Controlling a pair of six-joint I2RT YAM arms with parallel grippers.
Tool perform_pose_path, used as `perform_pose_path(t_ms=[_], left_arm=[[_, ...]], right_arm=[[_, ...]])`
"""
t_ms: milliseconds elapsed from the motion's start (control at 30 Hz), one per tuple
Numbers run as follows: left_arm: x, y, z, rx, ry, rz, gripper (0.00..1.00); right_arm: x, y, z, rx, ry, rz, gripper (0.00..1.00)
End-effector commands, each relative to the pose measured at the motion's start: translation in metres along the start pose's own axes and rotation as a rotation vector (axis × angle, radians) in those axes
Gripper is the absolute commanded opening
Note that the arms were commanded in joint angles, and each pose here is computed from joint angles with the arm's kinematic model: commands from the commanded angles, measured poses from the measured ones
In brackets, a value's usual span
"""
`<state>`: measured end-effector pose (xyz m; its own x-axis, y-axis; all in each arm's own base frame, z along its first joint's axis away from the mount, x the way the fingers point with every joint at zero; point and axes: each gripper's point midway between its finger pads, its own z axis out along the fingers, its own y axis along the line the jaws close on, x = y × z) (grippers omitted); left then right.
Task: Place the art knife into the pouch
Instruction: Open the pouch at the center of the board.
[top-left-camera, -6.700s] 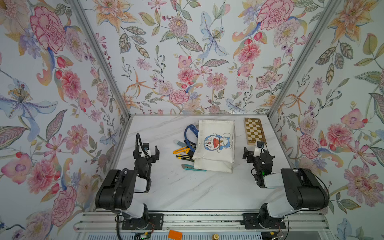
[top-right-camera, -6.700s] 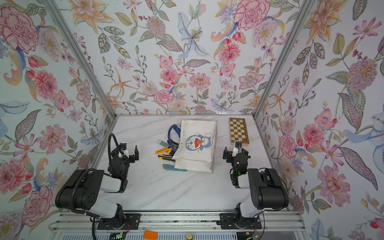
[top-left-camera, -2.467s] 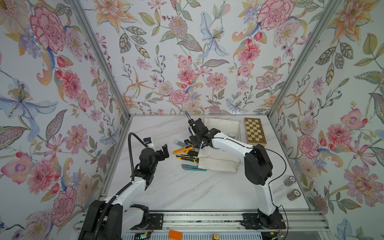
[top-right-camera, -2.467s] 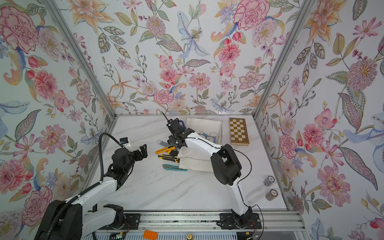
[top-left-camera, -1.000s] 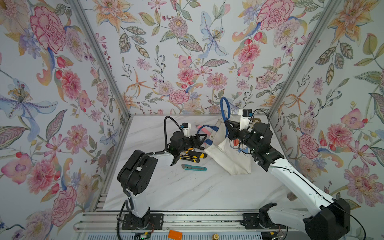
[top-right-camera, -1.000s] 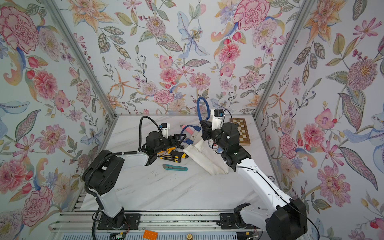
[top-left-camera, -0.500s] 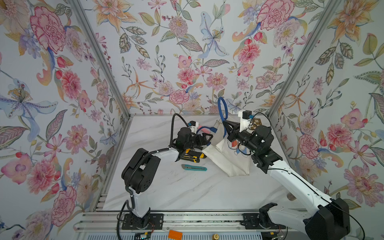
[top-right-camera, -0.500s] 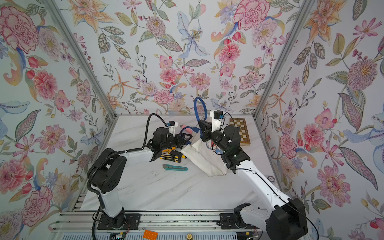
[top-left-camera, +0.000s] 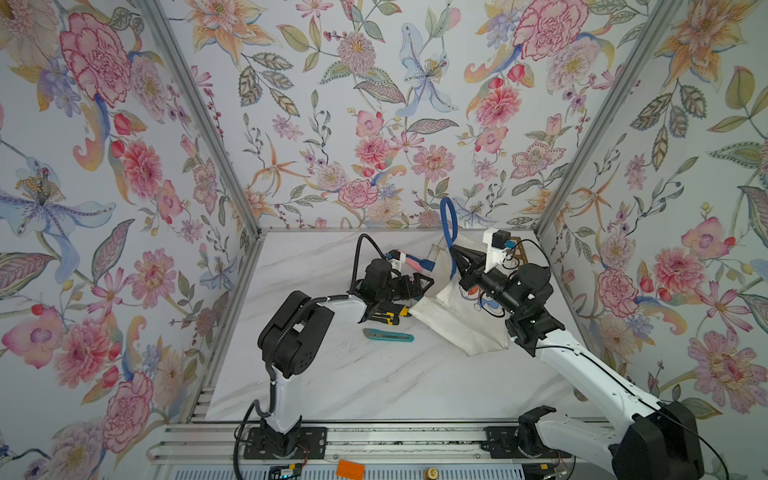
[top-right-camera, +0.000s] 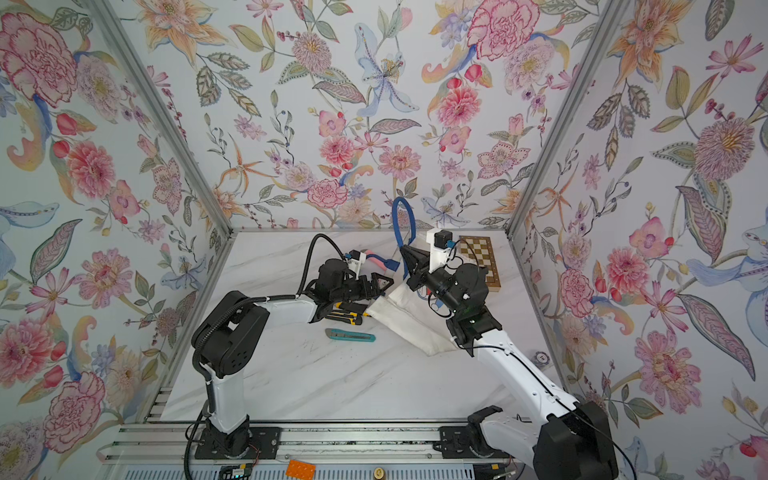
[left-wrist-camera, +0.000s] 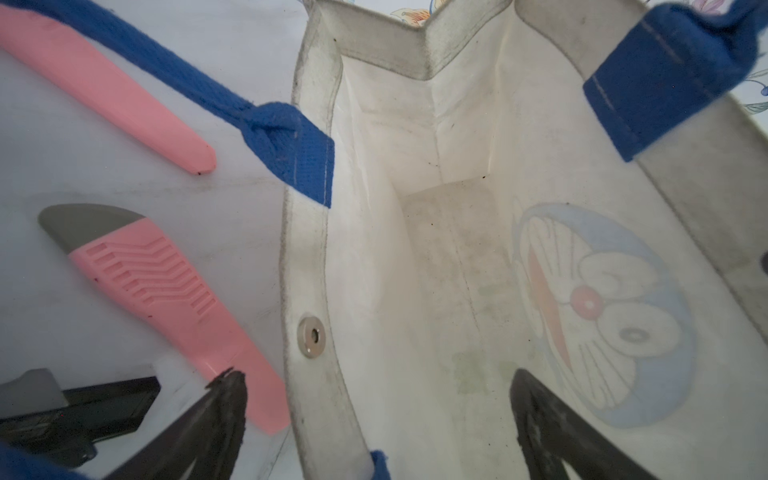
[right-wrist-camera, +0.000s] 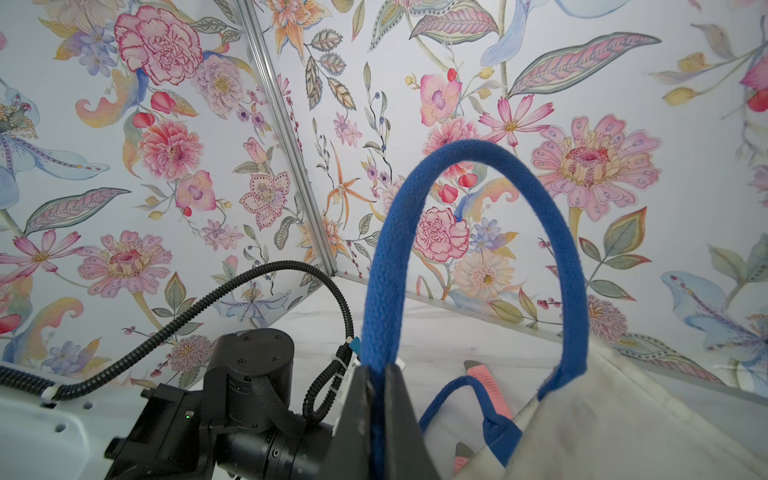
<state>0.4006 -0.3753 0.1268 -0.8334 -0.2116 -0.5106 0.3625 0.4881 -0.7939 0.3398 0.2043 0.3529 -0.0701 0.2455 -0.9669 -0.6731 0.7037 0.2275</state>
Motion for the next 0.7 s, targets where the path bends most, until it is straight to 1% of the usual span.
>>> perform_pose_path(t_ms=[0, 67, 167, 400, 433, 500, 567, 667], left_arm=[[0.003, -0.01, 0.01, 0.061, 0.007, -0.026, 0.99], [0.005, -0.013, 0.014, 0.076, 0.007, -0.032, 0.97], [0.008, -0.02, 0.02, 0.103, 0.01, -0.039, 0.9], [0.021, -0.027, 0.041, 0.129, 0.054, -0.044, 0.84], [0.02, -0.028, 0.043, 0.129, 0.052, -0.039, 0.81], [0.019, -0.03, 0.045, 0.133, 0.049, -0.034, 0.7], [0.016, -0.032, 0.047, 0.141, 0.044, -0.03, 0.57], [0.014, -0.036, 0.05, 0.166, 0.04, -0.035, 0.36]], right_arm=[[-0.028, 0.007, -0.011, -0.028, -0.11, -0.02, 0.0], [-0.027, 0.006, -0.012, -0.029, -0.114, -0.012, 0.0], [-0.027, 0.005, -0.015, -0.03, -0.124, -0.007, 0.0], [-0.033, 0.0, -0.017, -0.046, -0.152, 0.024, 0.0], [-0.033, 0.001, -0.017, -0.052, -0.153, 0.026, 0.0], [-0.032, 0.0, -0.017, -0.053, -0.156, 0.035, 0.0], [-0.033, -0.002, -0.018, -0.054, -0.169, 0.042, 0.0], [-0.032, -0.005, -0.019, -0.054, -0.173, 0.053, 0.0]])
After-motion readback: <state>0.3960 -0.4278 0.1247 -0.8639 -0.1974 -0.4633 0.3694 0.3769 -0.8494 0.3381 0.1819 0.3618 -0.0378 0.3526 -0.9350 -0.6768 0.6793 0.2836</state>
